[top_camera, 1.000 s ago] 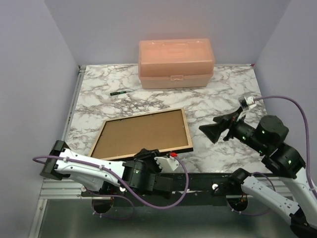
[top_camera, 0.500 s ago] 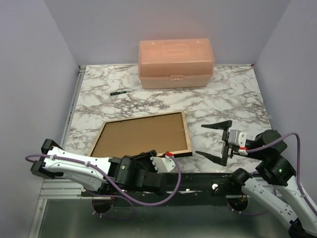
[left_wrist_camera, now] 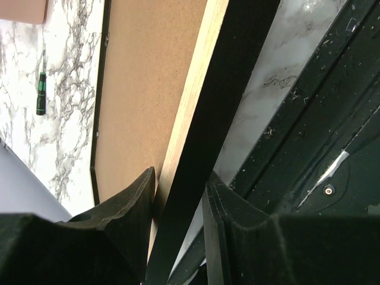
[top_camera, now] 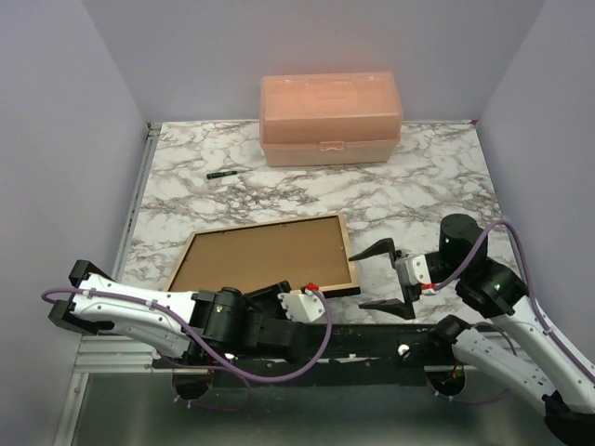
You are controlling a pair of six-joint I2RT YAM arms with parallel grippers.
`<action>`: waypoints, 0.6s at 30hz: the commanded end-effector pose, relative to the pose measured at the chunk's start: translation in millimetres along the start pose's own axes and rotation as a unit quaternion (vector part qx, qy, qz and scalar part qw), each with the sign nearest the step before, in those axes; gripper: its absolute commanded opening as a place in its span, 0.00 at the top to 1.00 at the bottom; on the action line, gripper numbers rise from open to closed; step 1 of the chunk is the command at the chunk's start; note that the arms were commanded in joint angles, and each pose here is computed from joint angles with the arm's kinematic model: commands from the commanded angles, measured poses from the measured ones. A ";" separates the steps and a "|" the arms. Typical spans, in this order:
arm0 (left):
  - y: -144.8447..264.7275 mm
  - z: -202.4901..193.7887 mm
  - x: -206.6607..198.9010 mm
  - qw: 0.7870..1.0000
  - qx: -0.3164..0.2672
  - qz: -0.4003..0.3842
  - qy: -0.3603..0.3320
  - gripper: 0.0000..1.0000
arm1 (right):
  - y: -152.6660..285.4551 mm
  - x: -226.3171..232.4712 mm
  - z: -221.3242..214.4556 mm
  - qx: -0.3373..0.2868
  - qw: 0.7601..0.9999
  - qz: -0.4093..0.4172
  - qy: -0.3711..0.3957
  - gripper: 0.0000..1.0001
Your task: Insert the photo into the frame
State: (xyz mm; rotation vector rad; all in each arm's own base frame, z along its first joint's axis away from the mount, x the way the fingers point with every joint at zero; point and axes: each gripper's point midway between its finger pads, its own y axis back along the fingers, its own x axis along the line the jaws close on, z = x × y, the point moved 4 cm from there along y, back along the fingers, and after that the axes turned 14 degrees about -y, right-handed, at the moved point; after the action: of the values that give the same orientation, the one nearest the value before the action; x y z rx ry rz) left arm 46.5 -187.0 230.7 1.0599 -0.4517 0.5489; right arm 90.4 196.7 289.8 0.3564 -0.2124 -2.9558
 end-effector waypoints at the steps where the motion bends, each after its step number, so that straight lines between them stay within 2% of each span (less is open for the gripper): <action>1: 17.1 23.0 12.6 0.991 -0.070 -0.015 0.109 0.82 | -3.2 12.5 -6.8 -0.007 0.999 0.046 0.003 0.00; 11: 22.9 25.0 31.1 0.987 -0.081 -0.008 0.140 0.82 | -15.9 -1.7 -38.7 -0.024 1.000 0.002 0.004 0.06; 15: 26.7 31.2 30.6 0.986 -0.092 -0.027 0.137 0.82 | -16.9 -16.5 -43.0 -0.022 0.999 -0.041 0.008 0.08; 18: 27.7 34.2 30.3 0.986 -0.093 -0.031 0.136 0.82 | -19.1 -24.7 -38.3 -0.042 0.997 -0.058 0.020 0.09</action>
State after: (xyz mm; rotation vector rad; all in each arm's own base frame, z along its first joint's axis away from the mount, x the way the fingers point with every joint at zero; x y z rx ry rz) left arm 57.8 -180.3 255.1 0.9895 -0.3800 0.5658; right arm 106.5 208.5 238.2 0.3230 -0.1823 -2.9894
